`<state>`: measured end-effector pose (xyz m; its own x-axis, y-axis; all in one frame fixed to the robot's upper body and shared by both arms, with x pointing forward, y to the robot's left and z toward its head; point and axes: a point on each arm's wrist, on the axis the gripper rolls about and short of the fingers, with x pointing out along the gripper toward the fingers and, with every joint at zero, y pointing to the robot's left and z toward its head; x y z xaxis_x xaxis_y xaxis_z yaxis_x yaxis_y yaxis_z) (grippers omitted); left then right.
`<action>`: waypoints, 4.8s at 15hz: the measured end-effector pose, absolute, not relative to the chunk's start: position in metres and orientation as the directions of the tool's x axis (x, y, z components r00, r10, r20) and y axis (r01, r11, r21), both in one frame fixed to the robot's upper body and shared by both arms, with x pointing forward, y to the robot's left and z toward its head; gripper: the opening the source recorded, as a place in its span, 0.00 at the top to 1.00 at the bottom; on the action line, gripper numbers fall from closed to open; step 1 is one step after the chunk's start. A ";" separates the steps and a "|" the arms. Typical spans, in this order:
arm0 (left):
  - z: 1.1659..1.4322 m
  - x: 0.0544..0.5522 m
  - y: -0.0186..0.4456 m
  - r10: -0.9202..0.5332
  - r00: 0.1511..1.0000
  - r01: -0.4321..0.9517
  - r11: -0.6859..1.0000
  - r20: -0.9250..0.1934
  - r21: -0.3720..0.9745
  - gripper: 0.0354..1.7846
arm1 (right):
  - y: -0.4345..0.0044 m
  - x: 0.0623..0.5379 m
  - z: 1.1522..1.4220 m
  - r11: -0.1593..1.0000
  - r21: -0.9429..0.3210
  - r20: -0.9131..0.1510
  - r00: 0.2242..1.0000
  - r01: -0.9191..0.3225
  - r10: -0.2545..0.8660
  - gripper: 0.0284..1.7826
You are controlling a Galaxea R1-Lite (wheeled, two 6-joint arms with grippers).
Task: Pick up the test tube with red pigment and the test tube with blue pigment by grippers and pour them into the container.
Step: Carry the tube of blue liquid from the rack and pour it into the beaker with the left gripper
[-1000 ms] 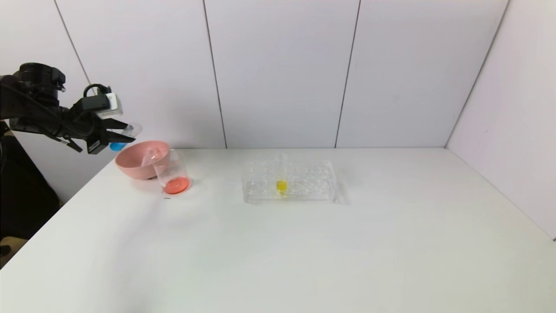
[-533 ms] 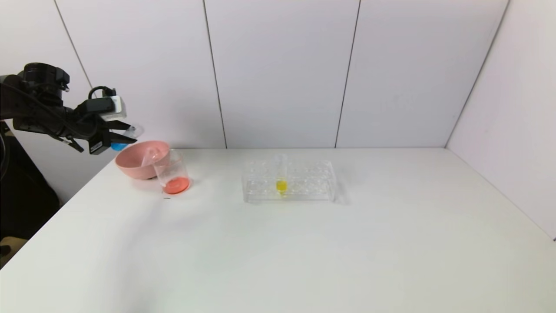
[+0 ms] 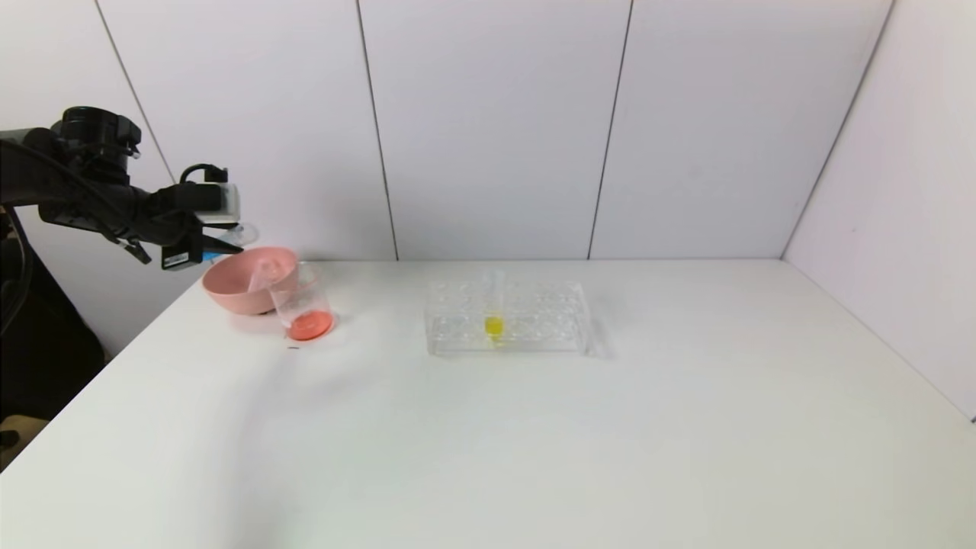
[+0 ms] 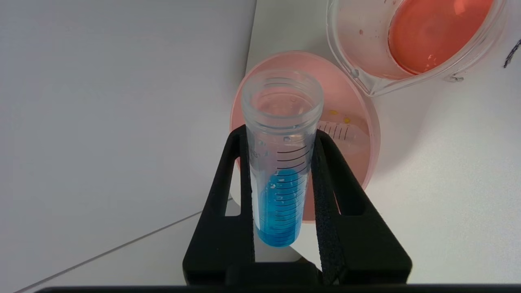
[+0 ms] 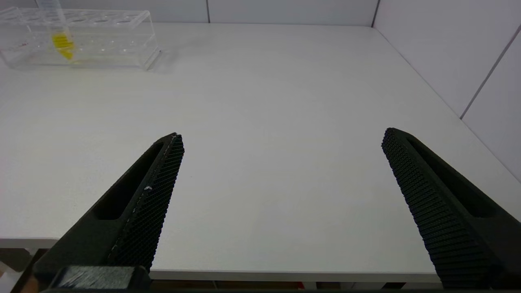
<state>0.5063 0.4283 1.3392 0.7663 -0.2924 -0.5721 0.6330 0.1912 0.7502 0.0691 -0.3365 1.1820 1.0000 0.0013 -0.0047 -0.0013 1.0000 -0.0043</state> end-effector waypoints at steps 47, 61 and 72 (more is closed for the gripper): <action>1.350 0.478 0.400 -0.145 0.652 0.758 0.161 -0.744 0.632 0.77 | -0.337 0.069 1.182 1.000 -0.004 -0.004 1.000 -0.001 0.001 0.00; 1.341 0.492 0.379 -0.056 0.638 0.765 0.159 -0.768 0.624 0.77 | -0.337 0.069 1.182 1.000 -0.004 -0.004 1.000 -0.001 0.001 0.00; 1.338 0.498 0.369 0.003 0.643 0.757 0.147 -0.766 0.637 0.77 | -0.337 0.069 1.182 1.000 -0.004 -0.005 1.000 -0.001 0.001 0.00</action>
<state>0.4979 0.3690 1.3381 0.6431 0.0033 -0.7658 0.7572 0.1466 0.6365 0.0691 -0.3365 1.1820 1.0000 0.0013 -0.0047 -0.0013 1.0000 -0.0038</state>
